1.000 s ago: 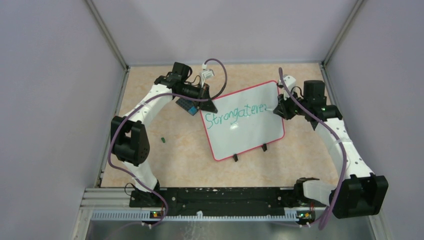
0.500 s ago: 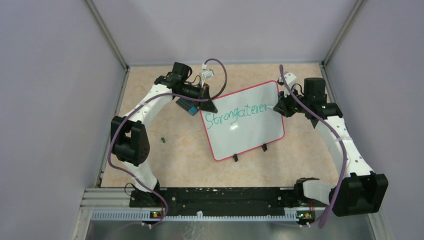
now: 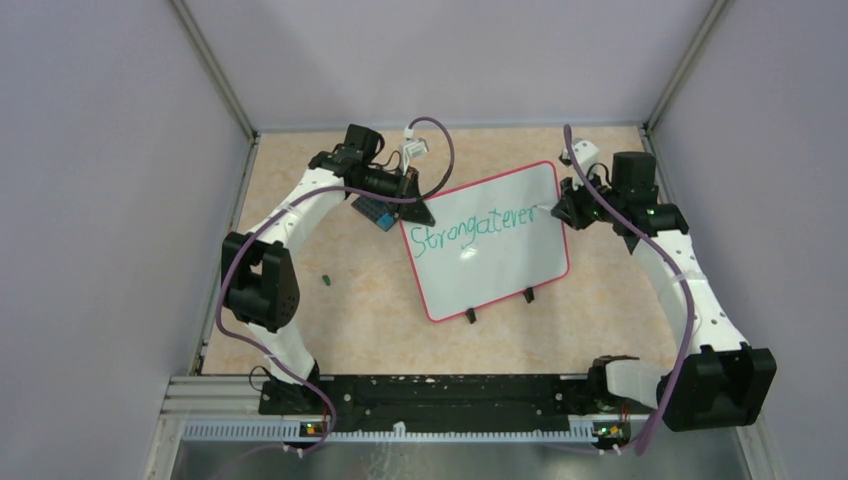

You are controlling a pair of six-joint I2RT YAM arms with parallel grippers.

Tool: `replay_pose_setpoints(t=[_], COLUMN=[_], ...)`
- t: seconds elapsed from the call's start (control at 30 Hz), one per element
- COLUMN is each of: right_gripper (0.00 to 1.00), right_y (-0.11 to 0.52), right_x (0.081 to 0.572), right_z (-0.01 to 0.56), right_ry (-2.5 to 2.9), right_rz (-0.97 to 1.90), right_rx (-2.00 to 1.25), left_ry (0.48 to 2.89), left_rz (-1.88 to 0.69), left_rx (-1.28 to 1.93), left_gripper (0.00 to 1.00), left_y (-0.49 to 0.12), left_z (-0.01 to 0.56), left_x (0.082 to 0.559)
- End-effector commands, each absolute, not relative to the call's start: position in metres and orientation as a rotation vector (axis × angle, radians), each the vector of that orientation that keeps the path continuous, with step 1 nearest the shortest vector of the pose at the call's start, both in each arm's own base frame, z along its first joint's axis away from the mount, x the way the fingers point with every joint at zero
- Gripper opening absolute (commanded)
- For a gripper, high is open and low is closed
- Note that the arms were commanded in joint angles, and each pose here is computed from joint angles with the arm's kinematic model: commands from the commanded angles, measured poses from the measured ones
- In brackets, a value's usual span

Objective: Write a sentence on the whiteboard

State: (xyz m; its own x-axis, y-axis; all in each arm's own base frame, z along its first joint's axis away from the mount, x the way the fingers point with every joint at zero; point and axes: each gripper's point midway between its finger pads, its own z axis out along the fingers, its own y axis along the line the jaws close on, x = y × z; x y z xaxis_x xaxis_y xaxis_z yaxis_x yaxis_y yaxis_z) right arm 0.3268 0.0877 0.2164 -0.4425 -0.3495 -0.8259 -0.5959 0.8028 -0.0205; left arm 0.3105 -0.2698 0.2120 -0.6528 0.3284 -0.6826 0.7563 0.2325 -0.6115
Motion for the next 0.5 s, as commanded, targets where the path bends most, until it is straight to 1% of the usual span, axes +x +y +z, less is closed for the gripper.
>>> replay_pose_setpoints(t=[0.0,0.47], right_gripper=[0.00,0.00], right_y=[0.079,0.088], right_x=[0.342,0.325], right_z=[0.247,0.260], right_ry=[1.994,1.950], right_rz=[0.265,0.312], right_rx=[-0.681,-0.727], left_ry=[2.086,2.083], left_rz=[-1.367,-1.366], left_rx=[1.053,1.054], left_gripper=[0.00,0.00], left_y=[-0.271,-0.271], left_z=[0.202,0.202], left_x=[0.310,0.310])
